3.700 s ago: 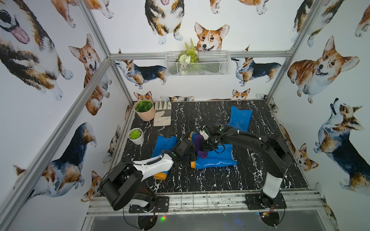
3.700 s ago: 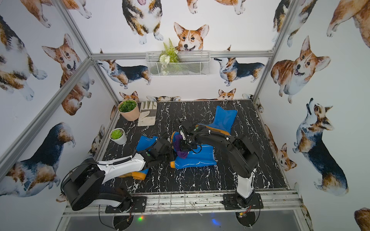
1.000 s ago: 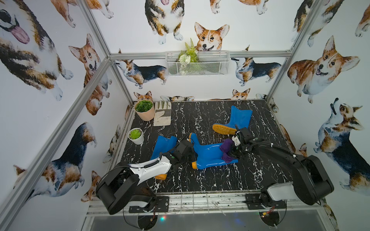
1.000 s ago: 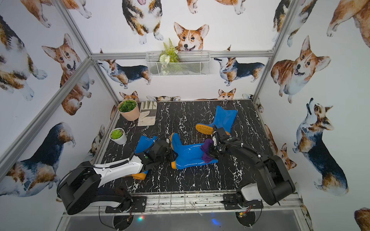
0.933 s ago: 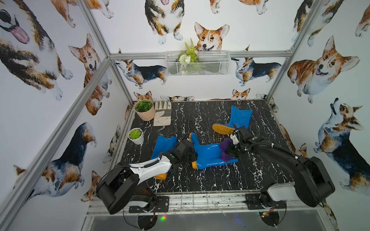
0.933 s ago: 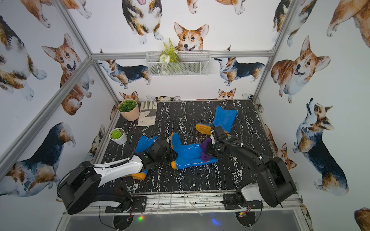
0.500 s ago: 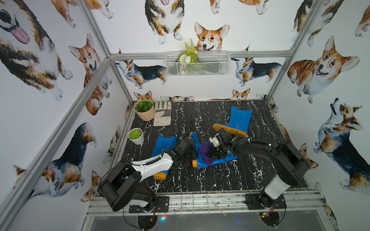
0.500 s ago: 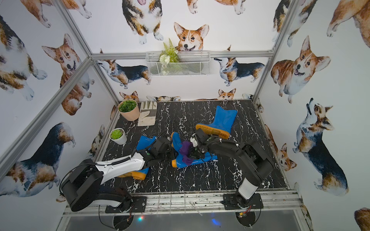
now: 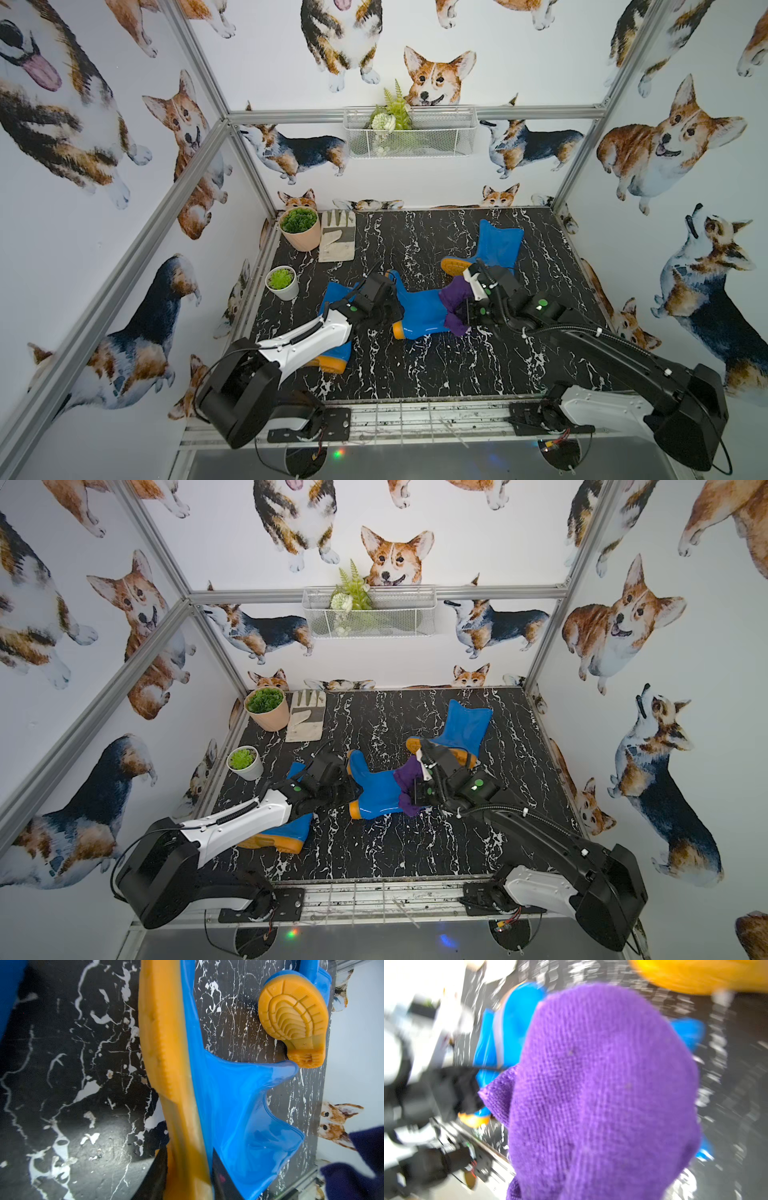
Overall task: Wipe the rubber boots with a cloth
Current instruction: Wipe the dirt off the rubber boot.
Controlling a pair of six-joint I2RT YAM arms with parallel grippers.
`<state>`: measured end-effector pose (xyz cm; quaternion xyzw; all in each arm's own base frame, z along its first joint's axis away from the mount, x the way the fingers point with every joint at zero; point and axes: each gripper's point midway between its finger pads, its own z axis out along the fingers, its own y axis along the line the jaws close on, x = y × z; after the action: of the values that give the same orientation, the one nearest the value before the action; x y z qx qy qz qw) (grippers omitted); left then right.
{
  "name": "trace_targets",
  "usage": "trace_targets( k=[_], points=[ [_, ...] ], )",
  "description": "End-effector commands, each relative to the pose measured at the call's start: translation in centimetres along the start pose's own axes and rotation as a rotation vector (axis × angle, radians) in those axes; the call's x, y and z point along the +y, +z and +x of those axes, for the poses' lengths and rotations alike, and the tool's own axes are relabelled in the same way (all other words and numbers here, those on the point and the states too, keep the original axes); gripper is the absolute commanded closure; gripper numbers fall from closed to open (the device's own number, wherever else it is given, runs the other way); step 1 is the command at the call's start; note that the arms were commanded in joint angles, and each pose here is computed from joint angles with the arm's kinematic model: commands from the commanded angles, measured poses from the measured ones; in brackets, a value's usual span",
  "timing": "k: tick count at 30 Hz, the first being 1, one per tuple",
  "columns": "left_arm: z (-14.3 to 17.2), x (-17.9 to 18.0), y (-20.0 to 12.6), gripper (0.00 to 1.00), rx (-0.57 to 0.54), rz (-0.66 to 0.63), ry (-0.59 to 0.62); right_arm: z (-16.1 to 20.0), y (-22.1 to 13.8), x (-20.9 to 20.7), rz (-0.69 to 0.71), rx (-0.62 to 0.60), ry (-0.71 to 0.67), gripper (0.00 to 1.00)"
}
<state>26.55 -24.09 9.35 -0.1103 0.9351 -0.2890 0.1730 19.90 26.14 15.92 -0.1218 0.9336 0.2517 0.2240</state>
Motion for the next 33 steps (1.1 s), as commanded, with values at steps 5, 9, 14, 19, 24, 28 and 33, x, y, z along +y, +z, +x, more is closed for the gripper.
trace_targets(
  k=[5, 9, 14, 19, 24, 28, 33],
  points=[
    [-0.1, -4.8, -2.0, 1.0, 0.156, 0.186, -0.099, 1.8, 4.9, 4.9, 0.021, -0.025, -0.231, 1.0],
    [0.3, -5.4, -2.3, 1.0, 0.191, 0.219, -0.102, 1.4, 6.1, 3.5, 0.093, -0.023, -0.257, 1.0],
    [0.6, -4.1, -2.2, 1.0, 0.202, 0.2, -0.117, 1.2, 4.3, -5.3, 0.235, -0.022, -0.038, 1.0],
    [1.1, -3.2, -1.9, 1.0, 0.229, 0.212, -0.156, 2.5, -0.3, -13.9, 0.367, -0.094, 0.179, 1.0],
    [1.1, -3.1, -2.2, 1.0, 0.248, 0.216, -0.161, 0.5, -3.7, -10.5, 0.266, -0.228, 0.128, 1.0],
    [1.0, -2.7, -1.9, 1.0, 0.253, 0.206, -0.167, -0.9, -4.4, -1.4, 0.145, -0.306, -0.164, 1.0],
    [0.8, -3.3, -2.0, 1.0, 0.257, 0.222, -0.155, 1.0, 1.1, 6.7, -0.021, -0.178, -0.346, 1.0]
  ],
)
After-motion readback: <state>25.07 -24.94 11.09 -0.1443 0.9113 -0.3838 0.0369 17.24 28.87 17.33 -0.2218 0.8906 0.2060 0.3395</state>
